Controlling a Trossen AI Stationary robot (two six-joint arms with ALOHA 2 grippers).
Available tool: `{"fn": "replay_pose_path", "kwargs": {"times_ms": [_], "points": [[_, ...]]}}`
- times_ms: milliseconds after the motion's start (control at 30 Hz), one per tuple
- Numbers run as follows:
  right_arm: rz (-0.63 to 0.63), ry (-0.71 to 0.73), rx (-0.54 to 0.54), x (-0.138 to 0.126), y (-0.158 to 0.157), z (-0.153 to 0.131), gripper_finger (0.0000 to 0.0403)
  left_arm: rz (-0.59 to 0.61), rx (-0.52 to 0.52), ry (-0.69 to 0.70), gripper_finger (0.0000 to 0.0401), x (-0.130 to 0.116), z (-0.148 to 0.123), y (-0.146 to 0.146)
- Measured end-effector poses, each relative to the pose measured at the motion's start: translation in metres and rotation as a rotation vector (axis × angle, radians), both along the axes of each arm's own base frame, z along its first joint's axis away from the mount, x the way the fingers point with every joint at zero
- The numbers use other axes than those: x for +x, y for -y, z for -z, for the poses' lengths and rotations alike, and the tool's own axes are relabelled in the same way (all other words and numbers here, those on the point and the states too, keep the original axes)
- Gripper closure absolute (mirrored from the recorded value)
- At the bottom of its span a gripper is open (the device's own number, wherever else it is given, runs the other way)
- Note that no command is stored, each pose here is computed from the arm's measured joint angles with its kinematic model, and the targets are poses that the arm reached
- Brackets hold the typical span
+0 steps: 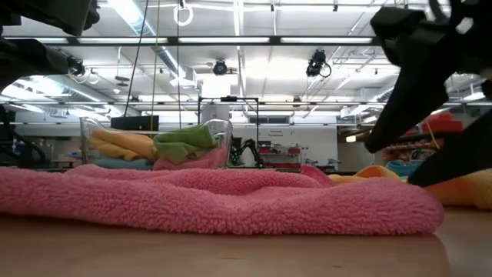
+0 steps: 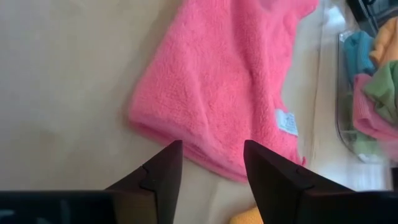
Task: Fold microfiber towels
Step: Fold the pink microfiber towel
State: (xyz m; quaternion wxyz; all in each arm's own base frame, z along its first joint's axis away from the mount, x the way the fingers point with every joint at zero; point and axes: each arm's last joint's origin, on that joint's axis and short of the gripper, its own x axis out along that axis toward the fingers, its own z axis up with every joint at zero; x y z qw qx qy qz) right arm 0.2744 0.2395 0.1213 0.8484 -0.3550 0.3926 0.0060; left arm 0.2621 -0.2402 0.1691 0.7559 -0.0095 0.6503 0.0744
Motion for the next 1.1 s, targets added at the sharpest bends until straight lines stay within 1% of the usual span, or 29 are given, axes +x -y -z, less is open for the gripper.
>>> {"fn": "replay_pose_path", "kwargs": {"times_ms": [200,367,467,600,700,800,867,933,1033,1100], "points": [[-0.034,0.011,-0.006,0.004,0.002,0.008,0.0231,0.002,0.001,-0.001,0.0280,0.000,0.000,0.000],[-0.046,-0.019,0.015,0.006,0.007,0.013,0.0231,0.002,0.000,-0.001,0.0286,0.000,0.000,0.000],[-0.061,-0.028,-0.005,0.003,0.007,0.014,0.0231,-0.001,0.000,0.000,0.0290,0.000,0.000,0.000],[-0.067,0.005,0.020,0.006,0.004,0.012,0.0231,0.005,0.001,-0.001,0.0288,0.000,0.000,0.000],[-0.095,0.047,0.042,0.011,0.001,0.009,0.0231,0.005,0.001,-0.001,0.0285,0.000,0.000,0.000],[-0.095,0.045,0.074,0.014,0.003,0.008,0.0236,0.005,0.001,-0.001,0.0285,0.000,0.000,0.000],[-0.102,0.035,0.101,0.016,0.004,0.008,0.0248,0.004,0.002,-0.002,0.0288,0.000,0.000,0.000],[-0.110,0.030,0.131,0.018,0.006,0.009,0.0267,0.004,0.001,-0.002,0.0291,0.000,0.000,0.000],[-0.117,0.034,0.168,0.018,0.010,0.013,0.0308,0.004,0.001,-0.001,0.0295,0.000,0.000,0.000],[-0.115,0.027,0.174,0.018,0.012,0.016,0.0340,0.004,0.001,-0.001,0.0296,0.000,0.000,0.000]]}}
